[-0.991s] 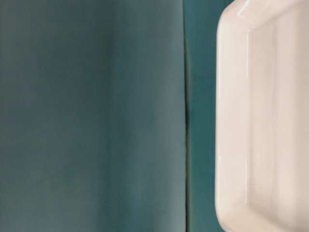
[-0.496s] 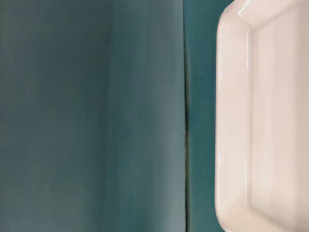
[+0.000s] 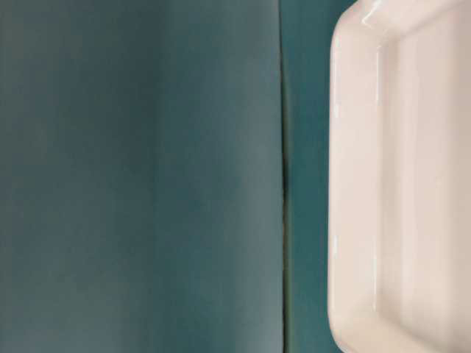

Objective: Lift the white case with both hands.
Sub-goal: 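Move both grippers inward from rest toward the white tray's short sides, then open both grippers and advance them onto the tray's left and right rims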

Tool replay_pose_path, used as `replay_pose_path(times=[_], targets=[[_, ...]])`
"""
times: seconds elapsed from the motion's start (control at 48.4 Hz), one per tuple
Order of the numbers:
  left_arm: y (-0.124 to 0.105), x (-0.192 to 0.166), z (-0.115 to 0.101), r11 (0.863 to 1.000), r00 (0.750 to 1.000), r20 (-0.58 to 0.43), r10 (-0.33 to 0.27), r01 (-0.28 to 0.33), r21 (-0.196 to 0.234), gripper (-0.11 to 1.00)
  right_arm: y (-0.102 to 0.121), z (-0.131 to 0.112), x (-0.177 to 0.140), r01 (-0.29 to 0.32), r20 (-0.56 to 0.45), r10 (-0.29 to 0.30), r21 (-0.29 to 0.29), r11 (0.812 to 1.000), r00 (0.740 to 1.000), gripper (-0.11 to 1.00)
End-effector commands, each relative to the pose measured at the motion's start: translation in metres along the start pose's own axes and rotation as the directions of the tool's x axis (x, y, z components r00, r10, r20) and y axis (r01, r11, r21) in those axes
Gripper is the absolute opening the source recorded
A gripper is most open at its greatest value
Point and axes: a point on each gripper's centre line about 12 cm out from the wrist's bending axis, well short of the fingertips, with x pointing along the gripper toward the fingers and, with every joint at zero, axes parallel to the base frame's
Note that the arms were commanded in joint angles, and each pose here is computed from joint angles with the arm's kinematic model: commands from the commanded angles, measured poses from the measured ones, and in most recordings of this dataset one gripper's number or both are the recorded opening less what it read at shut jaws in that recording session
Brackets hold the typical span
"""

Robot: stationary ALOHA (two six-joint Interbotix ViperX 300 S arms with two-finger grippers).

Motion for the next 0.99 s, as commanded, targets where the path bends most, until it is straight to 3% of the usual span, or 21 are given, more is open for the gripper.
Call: replay_pose_path(times=[0.0, 0.207, 0.33, 0.434, 0.558, 0.64, 0.723, 0.847, 0.971], targets=[[0.007, 0.007, -0.003, 0.999, 0.999, -0.015, 0.034, -0.034, 0.0, -0.03, -0.015, -0.003, 0.01, 0.068, -0.015, -0.068, 0.009, 0.998, 0.998, 0.0], [0.039, 0.006, -0.017, 0.992, 0.992, -0.054, 0.118, -0.121, -0.041, -0.03, -0.03, -0.006, 0.022, 0.136, -0.024, -0.136, 0.012, 0.991, 0.99, 0.09], [0.059, 0.002, -0.024, 0.983, 0.983, -0.065, 0.171, -0.175, -0.059, 0.04, -0.035, -0.005, 0.026, 0.149, -0.015, -0.149, 0.014, 0.989, 0.989, 0.35], [0.068, 0.001, -0.024, 0.977, 0.978, -0.065, 0.199, -0.203, -0.063, 0.21, -0.038, -0.005, 0.029, 0.16, -0.009, -0.16, 0.011, 0.987, 0.987, 0.63], [0.071, 0.003, -0.025, 0.972, 0.973, -0.071, 0.218, -0.223, -0.069, 0.57, -0.044, -0.003, 0.033, 0.187, 0.001, -0.187, 0.017, 0.982, 0.982, 0.89], [0.074, 0.004, -0.028, 0.968, 0.969, -0.082, 0.232, -0.239, -0.075, 0.82, -0.047, -0.001, 0.034, 0.202, 0.006, -0.202, 0.023, 0.979, 0.979, 0.91], [0.079, 0.005, -0.029, 0.961, 0.962, -0.092, 0.257, -0.265, -0.079, 0.97, -0.049, -0.001, 0.036, 0.217, 0.003, -0.217, 0.025, 0.976, 0.976, 0.91], [0.093, 0.01, -0.036, 0.948, 0.946, -0.115, 0.303, -0.312, -0.069, 0.93, -0.054, -0.003, 0.037, 0.237, -0.006, -0.237, 0.031, 0.971, 0.971, 0.91], [0.107, 0.015, -0.04, 0.951, 0.95, -0.105, 0.294, -0.302, -0.073, 0.92, -0.063, -0.007, 0.037, 0.251, -0.013, -0.251, 0.017, 0.968, 0.968, 0.91]])
